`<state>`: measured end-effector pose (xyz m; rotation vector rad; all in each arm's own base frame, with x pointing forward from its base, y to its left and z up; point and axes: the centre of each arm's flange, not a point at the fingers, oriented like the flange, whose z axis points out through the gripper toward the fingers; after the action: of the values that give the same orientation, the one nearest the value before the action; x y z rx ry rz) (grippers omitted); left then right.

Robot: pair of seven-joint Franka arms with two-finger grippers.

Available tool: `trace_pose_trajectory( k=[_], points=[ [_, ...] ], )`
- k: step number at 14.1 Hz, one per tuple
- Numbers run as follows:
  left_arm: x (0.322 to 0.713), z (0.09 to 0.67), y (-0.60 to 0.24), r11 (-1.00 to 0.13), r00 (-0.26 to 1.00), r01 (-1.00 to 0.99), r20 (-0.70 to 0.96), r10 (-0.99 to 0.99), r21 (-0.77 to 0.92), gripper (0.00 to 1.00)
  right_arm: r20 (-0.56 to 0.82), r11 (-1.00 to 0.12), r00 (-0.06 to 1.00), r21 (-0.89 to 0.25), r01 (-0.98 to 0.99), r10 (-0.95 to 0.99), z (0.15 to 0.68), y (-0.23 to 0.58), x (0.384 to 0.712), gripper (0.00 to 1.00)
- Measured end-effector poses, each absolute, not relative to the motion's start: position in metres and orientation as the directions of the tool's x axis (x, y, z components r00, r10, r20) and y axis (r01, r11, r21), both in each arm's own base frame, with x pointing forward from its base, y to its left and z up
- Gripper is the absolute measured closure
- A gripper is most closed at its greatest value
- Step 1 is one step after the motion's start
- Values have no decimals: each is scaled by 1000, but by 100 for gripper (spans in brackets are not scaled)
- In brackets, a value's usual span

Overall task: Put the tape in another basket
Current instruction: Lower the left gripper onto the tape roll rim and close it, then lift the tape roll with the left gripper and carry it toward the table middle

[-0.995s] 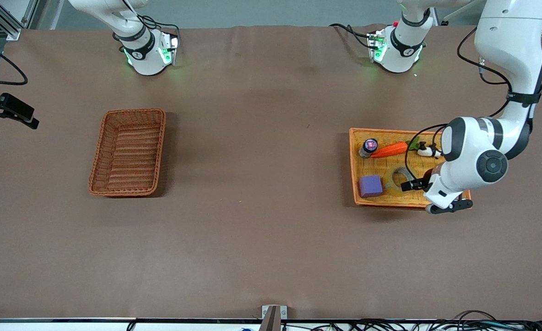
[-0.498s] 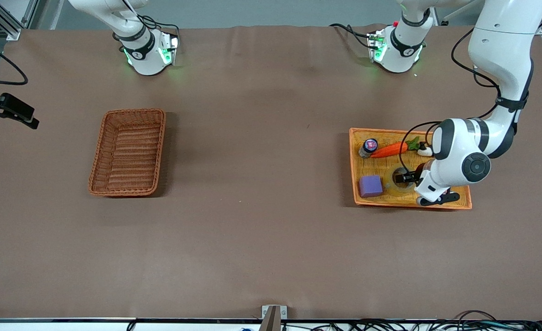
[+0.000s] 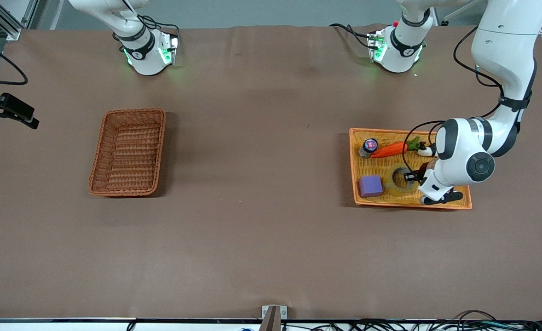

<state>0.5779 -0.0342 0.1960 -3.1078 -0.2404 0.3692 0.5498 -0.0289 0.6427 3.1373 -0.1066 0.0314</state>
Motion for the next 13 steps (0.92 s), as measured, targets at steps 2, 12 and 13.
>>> trace_pose_trajectory(
  k=[2,12,13],
  points=[
    [578,197,-35,-991,964,132,-227,136,-33,79,20,-998,998,2,-68,-67,643,-29,550,0],
    [619,320,-31,-998,951,19,-307,35,-56,79,19,-998,998,2,-67,-67,642,-29,550,0],
    [625,340,-36,-998,955,10,-294,25,-54,79,19,-998,998,2,-67,-67,642,-29,550,0]
  ],
)
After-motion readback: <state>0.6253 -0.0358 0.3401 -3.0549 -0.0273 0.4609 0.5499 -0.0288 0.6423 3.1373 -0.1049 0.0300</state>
